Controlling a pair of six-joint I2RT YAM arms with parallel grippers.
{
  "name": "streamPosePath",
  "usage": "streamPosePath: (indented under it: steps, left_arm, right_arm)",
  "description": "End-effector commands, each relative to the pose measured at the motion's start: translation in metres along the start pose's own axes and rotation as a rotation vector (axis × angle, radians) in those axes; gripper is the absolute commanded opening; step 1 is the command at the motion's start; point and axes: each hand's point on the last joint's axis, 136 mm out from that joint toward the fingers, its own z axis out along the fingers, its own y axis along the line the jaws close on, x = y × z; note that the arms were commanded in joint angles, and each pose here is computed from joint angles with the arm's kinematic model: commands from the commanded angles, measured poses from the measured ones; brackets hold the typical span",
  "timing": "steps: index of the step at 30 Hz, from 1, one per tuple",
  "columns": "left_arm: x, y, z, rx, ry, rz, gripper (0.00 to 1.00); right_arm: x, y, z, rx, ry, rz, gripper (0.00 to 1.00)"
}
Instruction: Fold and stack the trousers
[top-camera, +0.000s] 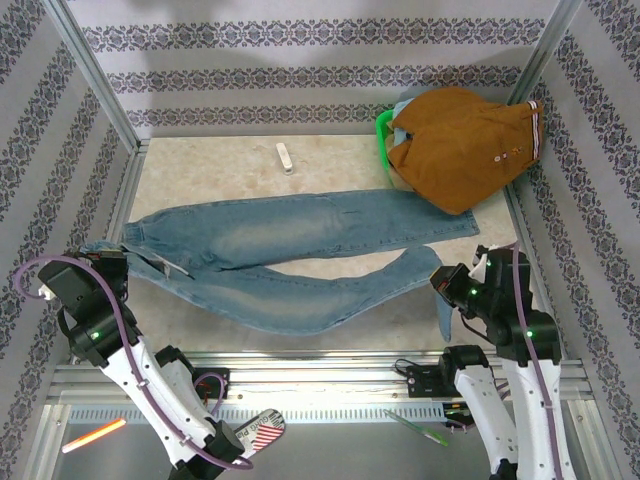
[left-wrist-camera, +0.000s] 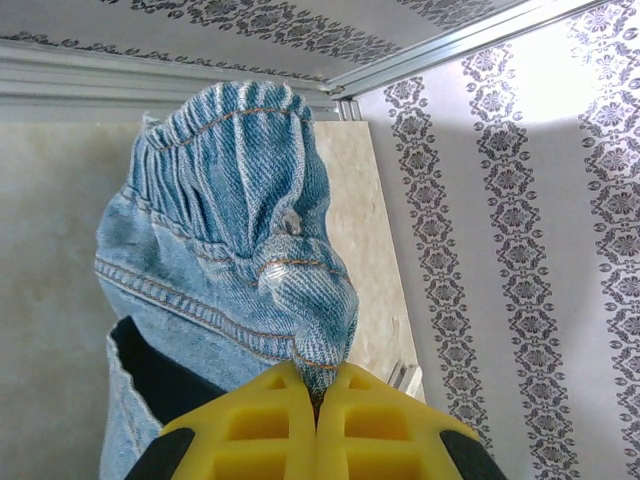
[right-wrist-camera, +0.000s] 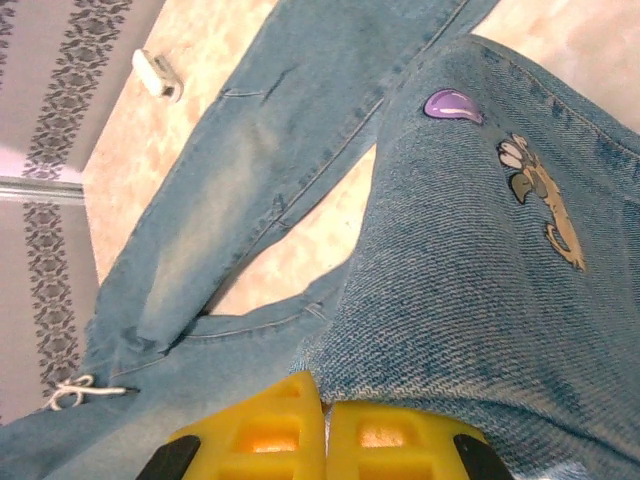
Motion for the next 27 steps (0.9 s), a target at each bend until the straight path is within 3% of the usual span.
streamPosePath:
  steps: [1, 4, 7, 14, 16, 19, 27]
  left_arm:
    - [-0.003, -0.014, -0.021, 0.001, -0.017, 0.054, 0.00]
    - [-0.013, -0.021, -0.030, -0.006, -0.061, 0.099, 0.00]
    - [-0.022, -0.028, -0.014, 0.021, -0.069, 0.087, 0.00]
    - [-0.058, -0.026, 0.070, -0.034, -0.055, 0.018, 0.00]
    - [-0.067, -0.030, 0.096, -0.041, -0.040, 0.011, 0.00]
    - [-0.069, -0.032, 0.137, -0.100, -0.009, 0.049, 0.00]
    - [-0.071, -0.032, 0.217, -0.168, 0.039, 0.084, 0.00]
  right_arm:
    - [0.000, 0.005, -0.020, 0.007, -0.034, -0.078, 0.00]
    - [-0.015, 0.002, -0.019, 0.056, -0.096, -0.131, 0.00]
    - [-0.032, 0.003, 0.005, 0.075, -0.093, -0.133, 0.00]
    - [-0.095, 0.008, 0.071, 0.138, -0.112, -0.119, 0.00]
    - [-0.109, 0.009, 0.096, 0.180, -0.067, -0.166, 0.00]
    - [-0.124, 0.007, 0.138, 0.245, 0.046, -0.214, 0.00]
    - [-0.175, 0.032, 0.195, 0.361, 0.074, -0.383, 0.00]
